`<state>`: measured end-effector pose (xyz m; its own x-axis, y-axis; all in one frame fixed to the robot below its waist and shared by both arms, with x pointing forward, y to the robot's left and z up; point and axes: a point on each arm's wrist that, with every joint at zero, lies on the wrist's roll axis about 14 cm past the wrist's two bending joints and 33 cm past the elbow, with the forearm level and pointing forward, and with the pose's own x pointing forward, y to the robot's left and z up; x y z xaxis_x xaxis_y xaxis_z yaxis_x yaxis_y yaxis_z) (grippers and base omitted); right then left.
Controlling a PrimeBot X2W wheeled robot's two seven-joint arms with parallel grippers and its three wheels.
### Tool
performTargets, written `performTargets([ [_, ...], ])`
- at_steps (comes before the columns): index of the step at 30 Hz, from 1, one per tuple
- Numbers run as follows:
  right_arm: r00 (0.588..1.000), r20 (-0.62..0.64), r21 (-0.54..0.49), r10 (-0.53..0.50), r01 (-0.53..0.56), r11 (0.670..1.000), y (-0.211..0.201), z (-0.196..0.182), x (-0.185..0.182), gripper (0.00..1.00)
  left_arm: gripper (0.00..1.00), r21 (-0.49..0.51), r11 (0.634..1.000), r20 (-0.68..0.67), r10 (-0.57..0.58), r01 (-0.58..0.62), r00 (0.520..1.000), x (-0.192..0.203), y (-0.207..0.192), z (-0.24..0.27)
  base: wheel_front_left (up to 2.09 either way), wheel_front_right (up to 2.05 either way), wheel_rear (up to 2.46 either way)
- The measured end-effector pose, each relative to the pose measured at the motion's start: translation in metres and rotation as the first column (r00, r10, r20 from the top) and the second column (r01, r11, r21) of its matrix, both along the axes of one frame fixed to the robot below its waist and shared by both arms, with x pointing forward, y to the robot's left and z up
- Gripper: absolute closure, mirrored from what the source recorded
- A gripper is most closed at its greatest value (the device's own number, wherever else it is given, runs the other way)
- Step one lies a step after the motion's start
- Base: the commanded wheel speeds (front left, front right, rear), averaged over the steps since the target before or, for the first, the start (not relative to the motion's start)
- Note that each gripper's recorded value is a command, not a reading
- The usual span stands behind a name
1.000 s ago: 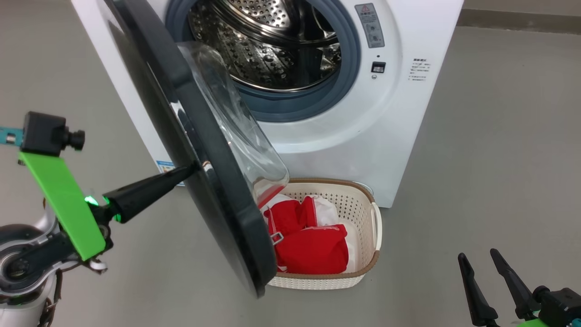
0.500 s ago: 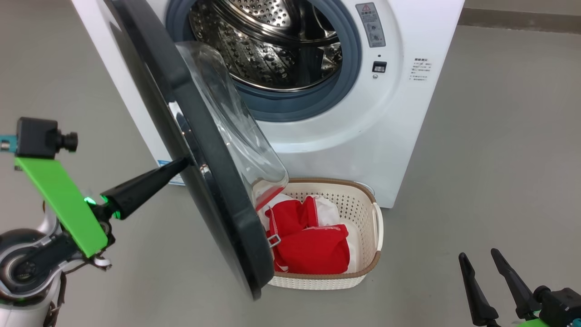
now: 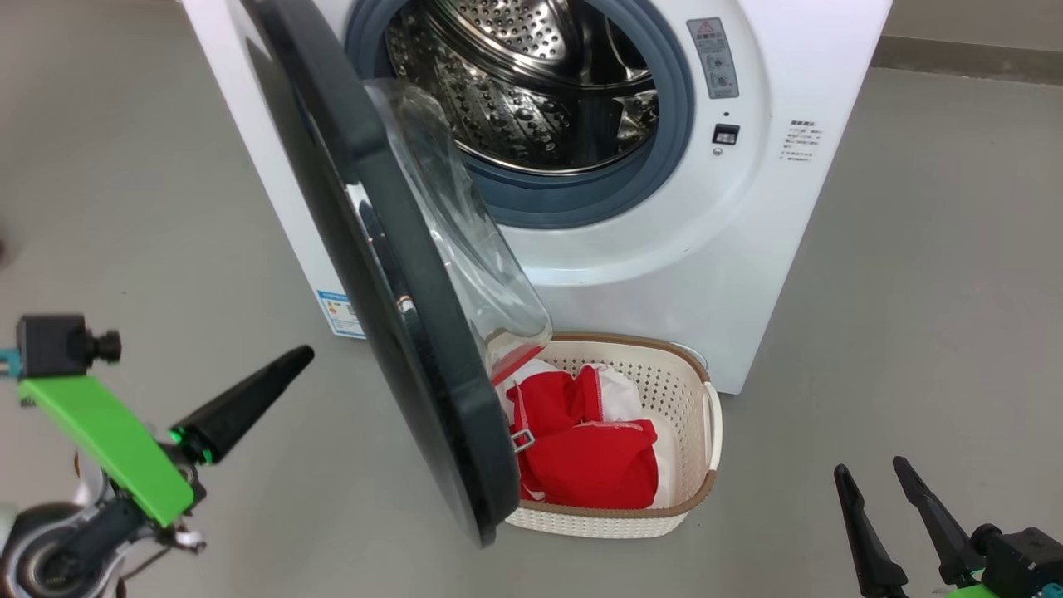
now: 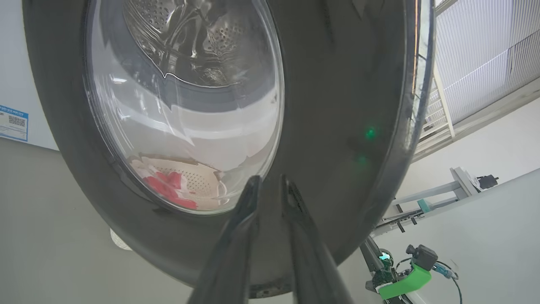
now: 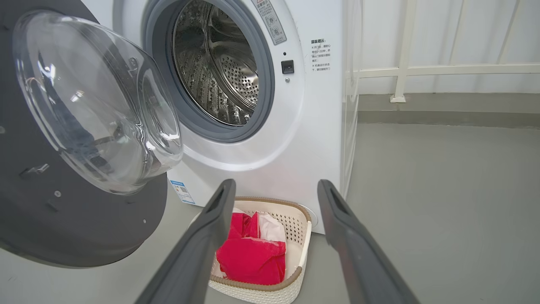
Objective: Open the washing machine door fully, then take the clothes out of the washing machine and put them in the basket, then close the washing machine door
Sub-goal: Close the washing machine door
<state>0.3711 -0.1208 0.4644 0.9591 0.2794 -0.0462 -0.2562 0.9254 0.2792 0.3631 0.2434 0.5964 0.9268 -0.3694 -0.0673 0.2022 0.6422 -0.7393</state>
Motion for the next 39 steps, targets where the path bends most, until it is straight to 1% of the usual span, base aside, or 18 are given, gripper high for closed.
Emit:
performTargets([
  [1, 1.000, 0.001, 0.000, 0.003, -0.003, 1.000, 0.001, 0.000, 0.000, 0.00, 0.51, -0.006, 1.000, -0.008, 0.014, -0.014, 1.000, -0.002, 0.003, -0.004, 0.00, 0.00, 0.00],
  [3, 1.000, 0.002, 0.000, 0.011, -0.011, 1.000, 0.003, 0.001, 0.000, 0.00, 0.13, -0.017, 0.999, -0.021, 0.043, -0.043, 0.999, -0.006, 0.008, -0.012, 0.00, 0.00, 0.00],
  [4, 1.000, 0.002, 0.000, 0.014, -0.014, 1.000, 0.005, 0.001, 0.000, 0.00, 0.01, -0.023, 0.998, -0.029, 0.058, -0.058, 0.998, -0.008, 0.011, -0.016, 0.00, 0.00, 0.00],
  [9, 0.999, 0.003, 0.000, 0.038, -0.038, 0.999, 0.012, 0.001, -0.001, 0.00, 0.00, -0.063, 0.988, -0.064, 0.137, -0.141, 0.989, -0.019, 0.024, -0.037, 0.00, 0.00, 0.00],
  [14, 0.999, 0.005, 0.000, 0.049, -0.049, 0.999, 0.016, 0.002, 0.000, 0.00, 0.00, -0.101, 0.969, -0.100, 0.214, -0.224, 0.972, -0.030, 0.035, -0.058, 0.00, 0.00, 0.00],
  [19, 0.999, 0.004, -0.001, 0.054, -0.054, 0.999, 0.017, 0.001, 0.000, 0.00, 0.00, -0.131, 0.946, -0.133, 0.281, -0.298, 0.951, -0.040, 0.042, -0.078, 0.00, 0.00, 0.00],
  [23, 0.998, -0.001, -0.002, 0.056, -0.056, 0.998, 0.017, 0.000, 0.000, 0.00, 0.00, -0.137, 0.924, -0.155, 0.335, -0.356, 0.929, -0.047, 0.048, -0.092, 0.00, 0.00, 0.00],
  [27, 0.998, -0.006, -0.004, 0.059, -0.059, 0.998, 0.018, -0.002, 0.001, 0.00, 0.00, -0.154, 0.905, -0.173, 0.371, -0.397, 0.912, -0.052, 0.046, -0.104, 0.00, 0.00, 0.00],
  [35, 0.998, -0.012, -0.006, 0.064, -0.064, 0.998, 0.019, -0.004, 0.001, 0.00, 0.00, -0.155, 0.873, -0.202, 0.430, -0.462, 0.880, -0.064, 0.038, -0.128, 0.00, 0.00, 0.00],
  [39, 0.998, -0.012, -0.007, 0.065, -0.065, 0.998, 0.018, -0.004, 0.001, 0.00, 0.00, -0.106, 0.874, -0.209, 0.447, -0.474, 0.870, -0.071, 0.032, -0.142, 0.00, 0.00, 0.00],
])
